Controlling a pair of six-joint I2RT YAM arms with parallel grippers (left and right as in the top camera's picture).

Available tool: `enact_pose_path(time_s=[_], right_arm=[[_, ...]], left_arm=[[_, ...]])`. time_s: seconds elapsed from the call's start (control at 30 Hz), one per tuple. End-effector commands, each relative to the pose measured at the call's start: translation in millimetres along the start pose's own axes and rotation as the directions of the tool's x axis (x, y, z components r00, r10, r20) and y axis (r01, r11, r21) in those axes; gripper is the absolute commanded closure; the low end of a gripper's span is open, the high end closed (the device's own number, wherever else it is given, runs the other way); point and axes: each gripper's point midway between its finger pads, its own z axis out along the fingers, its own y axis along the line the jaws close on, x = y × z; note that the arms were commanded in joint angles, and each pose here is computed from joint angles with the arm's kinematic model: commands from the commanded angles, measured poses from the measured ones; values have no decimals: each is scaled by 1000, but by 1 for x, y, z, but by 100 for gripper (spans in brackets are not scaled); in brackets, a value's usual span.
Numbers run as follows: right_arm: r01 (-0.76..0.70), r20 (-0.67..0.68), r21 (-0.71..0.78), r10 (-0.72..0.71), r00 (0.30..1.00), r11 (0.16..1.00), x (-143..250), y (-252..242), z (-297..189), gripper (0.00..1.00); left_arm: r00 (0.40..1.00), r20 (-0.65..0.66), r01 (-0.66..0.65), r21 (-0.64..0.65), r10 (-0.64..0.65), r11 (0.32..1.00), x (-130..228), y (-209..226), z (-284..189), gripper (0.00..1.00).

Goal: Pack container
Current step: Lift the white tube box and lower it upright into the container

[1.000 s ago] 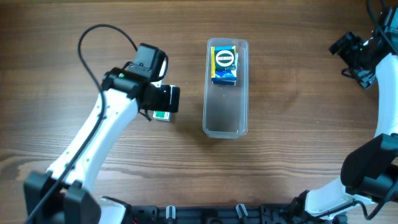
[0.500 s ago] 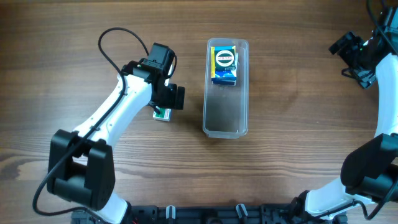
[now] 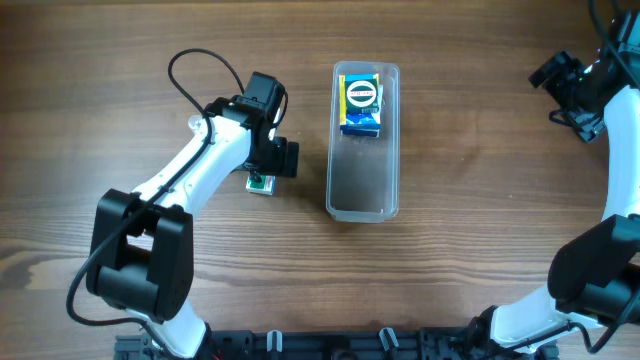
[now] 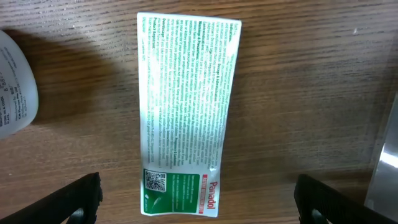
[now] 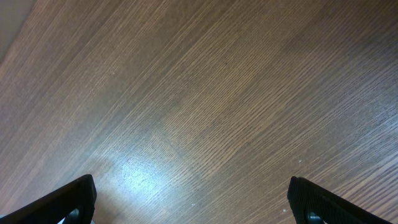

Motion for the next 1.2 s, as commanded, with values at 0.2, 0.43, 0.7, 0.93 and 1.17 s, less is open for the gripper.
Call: enact_pose_path(time_s=[0.2, 0.43, 0.7, 0.93, 1.17], right_arm=[[-9, -10, 12, 9, 1000, 1000, 2, -2, 5, 0], [-9, -10, 12, 9, 1000, 1000, 2, -2, 6, 0], [-8, -10, 12, 9, 1000, 1000, 2, -2, 6, 0], [-9, -10, 12, 9, 1000, 1000, 2, -2, 6, 0], [-9, -10, 12, 9, 1000, 1000, 2, -2, 5, 0]], left_arm=[[998, -59, -14, -4, 14, 1000, 4, 0, 24, 0], [998, -68, -15, -6, 14, 1000, 4, -1, 32, 0], [994, -104, -17, -14, 15, 1000, 9, 0, 44, 0], [995, -100, -17, -14, 15, 1000, 8, 0, 44, 8], [997, -71, -15, -8, 14, 1000, 1, -1, 45, 25]])
